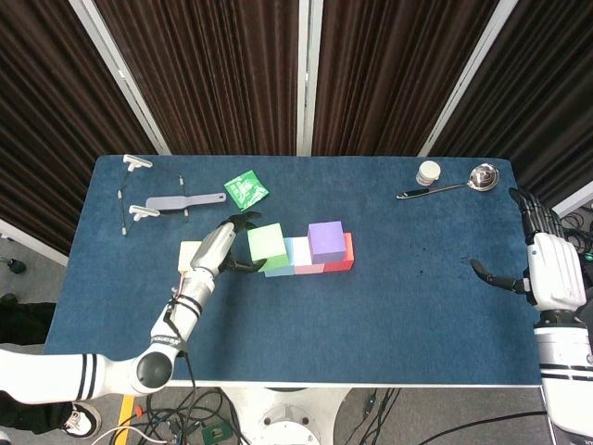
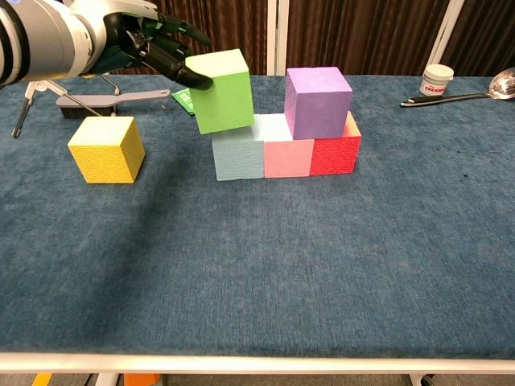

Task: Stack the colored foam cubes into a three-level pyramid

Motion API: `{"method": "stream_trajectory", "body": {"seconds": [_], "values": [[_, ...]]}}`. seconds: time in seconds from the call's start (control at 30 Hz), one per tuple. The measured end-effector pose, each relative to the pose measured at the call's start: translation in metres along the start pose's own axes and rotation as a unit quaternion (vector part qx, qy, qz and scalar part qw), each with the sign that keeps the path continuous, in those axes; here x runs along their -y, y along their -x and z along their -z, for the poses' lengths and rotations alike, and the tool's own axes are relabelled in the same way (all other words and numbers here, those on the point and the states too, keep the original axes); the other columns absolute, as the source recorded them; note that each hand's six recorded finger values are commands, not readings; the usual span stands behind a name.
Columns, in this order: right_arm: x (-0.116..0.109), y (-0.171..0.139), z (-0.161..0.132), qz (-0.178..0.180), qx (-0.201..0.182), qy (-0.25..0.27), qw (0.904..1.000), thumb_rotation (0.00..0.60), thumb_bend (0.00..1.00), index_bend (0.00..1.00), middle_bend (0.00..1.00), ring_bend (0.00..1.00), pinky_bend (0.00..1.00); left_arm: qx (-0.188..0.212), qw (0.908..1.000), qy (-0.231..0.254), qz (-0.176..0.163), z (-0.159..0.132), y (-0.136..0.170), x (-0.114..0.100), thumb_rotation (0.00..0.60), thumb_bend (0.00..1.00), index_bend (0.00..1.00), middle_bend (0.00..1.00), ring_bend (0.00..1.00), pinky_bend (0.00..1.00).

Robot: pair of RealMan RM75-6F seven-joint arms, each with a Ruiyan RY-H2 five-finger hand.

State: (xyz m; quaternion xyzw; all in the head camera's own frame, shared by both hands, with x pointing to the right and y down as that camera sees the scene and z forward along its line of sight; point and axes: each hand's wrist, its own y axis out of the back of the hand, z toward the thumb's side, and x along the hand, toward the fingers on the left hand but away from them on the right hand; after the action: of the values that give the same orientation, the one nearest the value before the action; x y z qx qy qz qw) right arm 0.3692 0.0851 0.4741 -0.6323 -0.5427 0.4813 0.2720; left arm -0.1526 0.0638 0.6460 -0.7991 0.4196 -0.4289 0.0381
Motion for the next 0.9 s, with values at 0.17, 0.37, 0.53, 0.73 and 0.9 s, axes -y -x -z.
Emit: {"method": "stream_trajectory", "body": {"seconds": [0.17, 0.37, 0.53, 0.73, 0.9], "values": [[0.001, -0.001, 0.003, -0.003, 0.002, 0.002, 1.0, 0.6, 0.1, 0.0, 0.02, 0.0, 0.0, 0.001, 1.0, 0.002, 0.004, 0.0, -0.001, 0.003, 0.6, 0.31, 0.16, 0.34, 0.03, 0.0], [0.004, 0.0, 0.007, -0.006, 0.006, 0.003, 1.0, 0.6, 0.1, 0.0, 0.02, 0.0, 0.0, 0.004, 1.0, 0.001, 0.009, -0.003, -0.006, 0.009, 0.6, 0.31, 0.16, 0.34, 0.03, 0.0], [0.005, -0.001, 0.009, -0.008, 0.006, 0.004, 0.9999, 0.6, 0.1, 0.0, 0.02, 0.0, 0.0, 0.005, 0.9999, 0.0, 0.013, -0.005, -0.01, 0.014, 0.6, 0.31, 0.16, 0.34, 0.03, 0.0], [0.005, -0.003, 0.012, -0.009, 0.009, 0.005, 0.9999, 0.6, 0.1, 0.0, 0.02, 0.0, 0.0, 0.001, 0.9999, 0.0, 0.012, -0.004, -0.015, 0.015, 0.6, 0.31, 0.16, 0.34, 0.03, 0.0], [0.006, -0.003, 0.017, -0.011, 0.012, 0.008, 0.9998, 0.6, 0.1, 0.0, 0.02, 0.0, 0.0, -0.005, 0.9999, 0.0, 0.01, 0.001, -0.021, 0.015, 0.6, 0.31, 0.16, 0.34, 0.03, 0.0]]}}
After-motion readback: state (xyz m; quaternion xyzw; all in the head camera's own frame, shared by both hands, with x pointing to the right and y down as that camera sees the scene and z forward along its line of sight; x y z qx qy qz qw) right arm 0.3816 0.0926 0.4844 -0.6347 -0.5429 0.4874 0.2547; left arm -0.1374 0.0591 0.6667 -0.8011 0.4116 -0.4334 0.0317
